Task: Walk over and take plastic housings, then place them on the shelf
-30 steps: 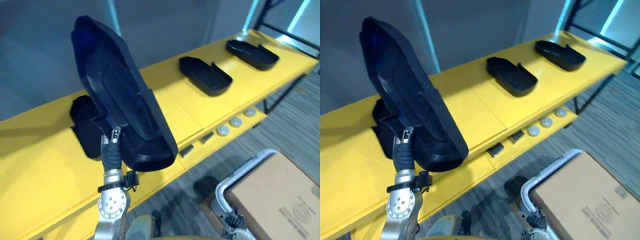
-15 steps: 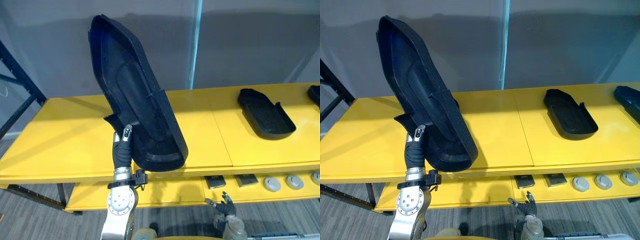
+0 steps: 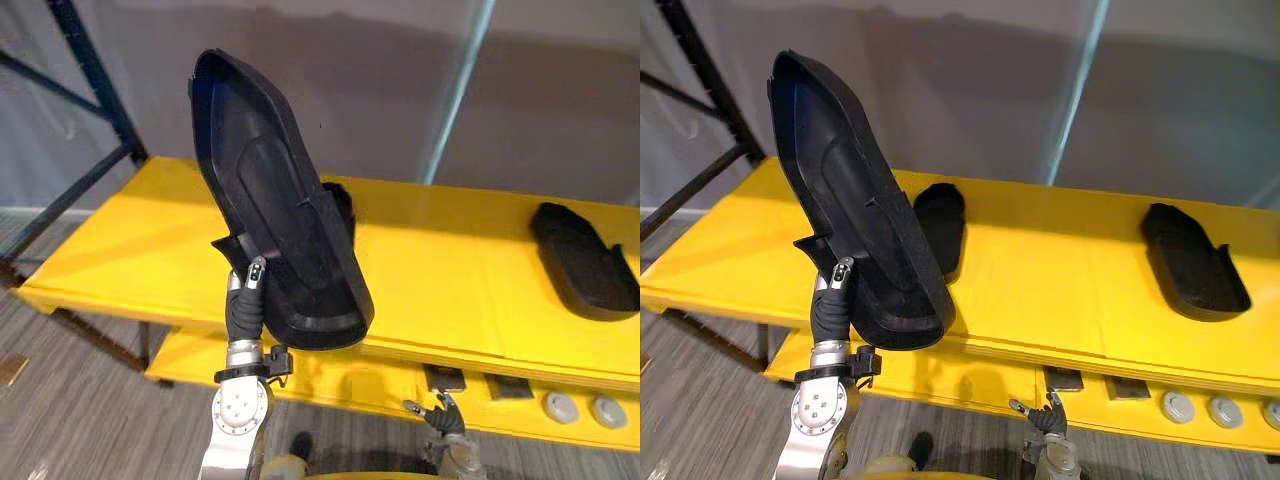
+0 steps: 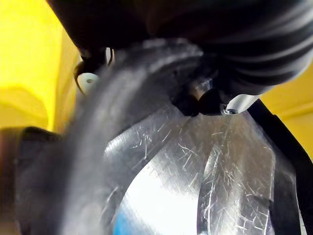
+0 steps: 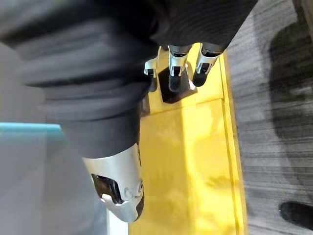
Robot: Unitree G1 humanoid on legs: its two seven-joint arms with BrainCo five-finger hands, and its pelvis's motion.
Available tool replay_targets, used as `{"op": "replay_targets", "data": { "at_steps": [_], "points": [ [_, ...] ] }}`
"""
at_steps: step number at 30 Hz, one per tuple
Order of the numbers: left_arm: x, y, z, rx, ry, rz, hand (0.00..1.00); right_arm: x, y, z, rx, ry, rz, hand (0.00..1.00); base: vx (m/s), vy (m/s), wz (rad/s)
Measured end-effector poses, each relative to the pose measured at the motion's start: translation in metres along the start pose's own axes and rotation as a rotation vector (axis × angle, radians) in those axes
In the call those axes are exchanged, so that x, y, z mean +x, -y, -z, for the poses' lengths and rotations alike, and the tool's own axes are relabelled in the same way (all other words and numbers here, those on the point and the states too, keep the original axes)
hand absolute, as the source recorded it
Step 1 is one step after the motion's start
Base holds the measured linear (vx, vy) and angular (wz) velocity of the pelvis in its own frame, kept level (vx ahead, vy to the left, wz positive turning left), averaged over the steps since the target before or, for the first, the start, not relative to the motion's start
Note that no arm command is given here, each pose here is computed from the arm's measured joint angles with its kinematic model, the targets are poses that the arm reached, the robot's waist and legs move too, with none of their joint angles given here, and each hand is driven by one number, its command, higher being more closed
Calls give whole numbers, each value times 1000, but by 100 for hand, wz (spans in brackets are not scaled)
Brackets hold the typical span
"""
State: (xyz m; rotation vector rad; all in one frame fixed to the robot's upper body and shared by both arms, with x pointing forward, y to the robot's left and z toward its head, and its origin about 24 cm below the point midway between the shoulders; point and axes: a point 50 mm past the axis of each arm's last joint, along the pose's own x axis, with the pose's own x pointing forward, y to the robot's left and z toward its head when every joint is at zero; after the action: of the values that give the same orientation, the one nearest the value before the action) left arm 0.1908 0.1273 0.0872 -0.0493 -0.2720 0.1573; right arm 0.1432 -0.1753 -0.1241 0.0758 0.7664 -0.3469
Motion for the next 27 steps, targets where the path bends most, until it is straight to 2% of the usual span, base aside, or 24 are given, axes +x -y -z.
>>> {"op": "replay_targets", "data": {
  "at_steps": [7, 13, 18, 27],
  "points": [
    [3, 6, -10, -64, 43, -2, 100, 0, 11, 2, 10, -8, 53, 0, 7, 385, -28],
    [2, 1, -6, -7, 30, 32, 100, -1, -2, 5, -8, -26, -5, 0, -37, 479, -24],
    [1, 2, -3, -11, 16, 37, 100, -4, -1, 15, -21, -67, -21, 0, -9, 170, -2],
    [0, 5, 11, 32, -35, 56, 100, -8, 6, 29, -12, -113, 6, 0, 44, -7, 16]
  ]
}}
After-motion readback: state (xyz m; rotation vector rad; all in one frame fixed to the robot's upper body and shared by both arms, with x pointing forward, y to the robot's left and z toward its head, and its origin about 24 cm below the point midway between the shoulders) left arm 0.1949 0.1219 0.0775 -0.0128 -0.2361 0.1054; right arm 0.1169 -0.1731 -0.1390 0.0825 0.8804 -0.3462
